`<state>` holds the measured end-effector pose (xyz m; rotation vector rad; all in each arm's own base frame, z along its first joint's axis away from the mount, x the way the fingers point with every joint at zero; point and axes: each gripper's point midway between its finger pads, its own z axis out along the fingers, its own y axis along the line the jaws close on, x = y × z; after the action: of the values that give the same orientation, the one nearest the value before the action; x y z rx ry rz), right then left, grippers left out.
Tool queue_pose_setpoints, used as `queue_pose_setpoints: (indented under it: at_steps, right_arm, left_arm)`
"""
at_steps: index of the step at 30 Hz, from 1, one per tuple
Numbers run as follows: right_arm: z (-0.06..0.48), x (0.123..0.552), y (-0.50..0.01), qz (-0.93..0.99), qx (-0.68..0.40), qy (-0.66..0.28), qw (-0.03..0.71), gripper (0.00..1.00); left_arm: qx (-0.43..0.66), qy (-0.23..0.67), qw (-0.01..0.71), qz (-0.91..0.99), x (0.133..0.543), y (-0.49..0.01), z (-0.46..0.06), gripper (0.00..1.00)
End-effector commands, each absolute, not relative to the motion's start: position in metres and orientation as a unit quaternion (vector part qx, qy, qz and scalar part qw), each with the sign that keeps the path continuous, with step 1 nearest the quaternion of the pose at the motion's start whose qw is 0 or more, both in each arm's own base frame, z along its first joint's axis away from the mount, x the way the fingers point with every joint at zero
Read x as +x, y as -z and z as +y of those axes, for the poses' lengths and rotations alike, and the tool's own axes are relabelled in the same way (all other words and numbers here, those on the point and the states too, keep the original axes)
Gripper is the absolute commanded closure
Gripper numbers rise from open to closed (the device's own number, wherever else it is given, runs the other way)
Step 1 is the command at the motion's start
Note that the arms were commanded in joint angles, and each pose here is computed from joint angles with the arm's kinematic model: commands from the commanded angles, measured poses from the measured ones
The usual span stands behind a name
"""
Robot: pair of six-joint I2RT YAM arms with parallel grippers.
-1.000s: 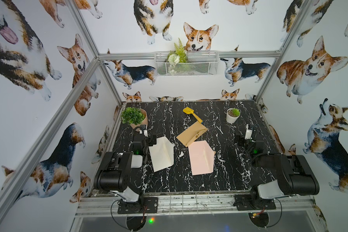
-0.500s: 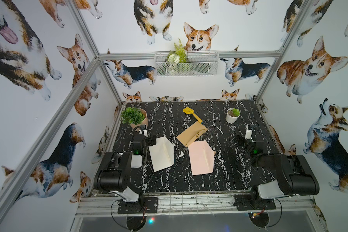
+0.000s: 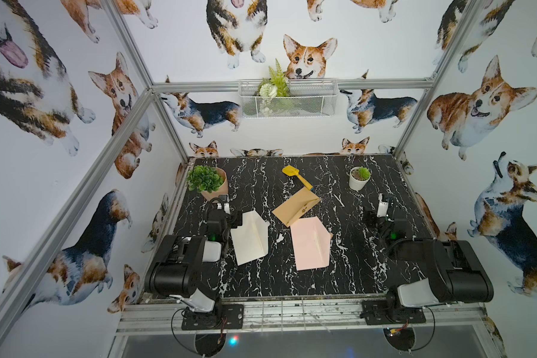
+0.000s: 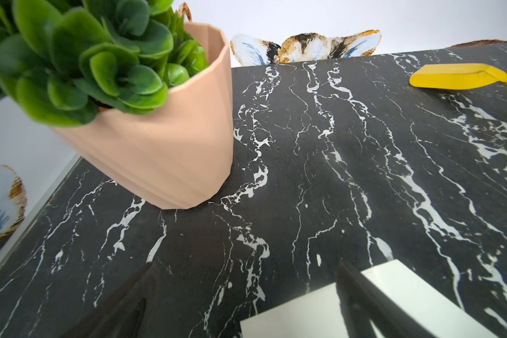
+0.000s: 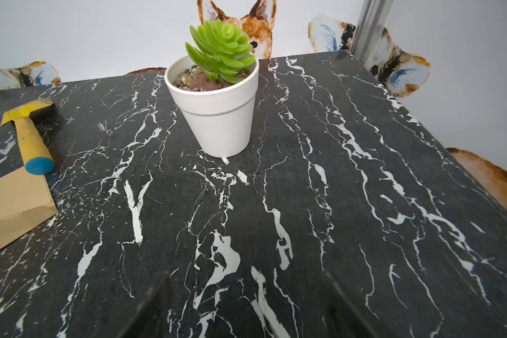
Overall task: Take the letter paper out of the envelope
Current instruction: Pick up the envelope from the center of the board.
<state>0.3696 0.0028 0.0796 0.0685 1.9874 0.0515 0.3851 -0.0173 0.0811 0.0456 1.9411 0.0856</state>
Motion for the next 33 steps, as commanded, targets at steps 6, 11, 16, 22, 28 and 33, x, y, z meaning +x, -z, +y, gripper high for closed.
queue_pose_setpoints:
  at_steps: [6, 11, 16, 22, 28, 33]
  right_arm:
    - [-0.003, 0.374, -0.093, 0.824, 0.038, 0.002, 0.565, 0.7]
    - [-0.003, 0.375, -0.092, 0.827, 0.036, 0.002, 0.562, 0.81]
    - [-0.003, 0.376, -0.091, 0.828, 0.035, 0.004, 0.56, 0.61]
    - [-0.003, 0.376, -0.092, 0.828, 0.036, 0.004, 0.56, 0.28]
    - [-0.003, 0.377, -0.092, 0.828, 0.034, 0.005, 0.559, 0.0]
    - [-0.003, 0.377, -0.091, 0.829, 0.033, 0.005, 0.559, 0.0]
  left_arm:
    - [0.055, -0.018, 0.583, 0.81, 0.38, -0.119, -0.033, 0.33]
    - [0.064, -0.002, 0.551, 0.832, 0.382, -0.124, -0.045, 0.9]
    - [0.071, -0.026, 0.558, 0.826, 0.377, -0.135, -0.06, 1.0]
    - [0.139, -0.063, 0.589, 0.794, 0.35, -0.161, -0.112, 0.99]
    - [0.134, 0.046, 0.608, 0.781, 0.329, -0.161, -0.155, 0.93]
    - [0.129, 0.066, 0.608, 0.781, 0.329, -0.169, -0.164, 0.93]
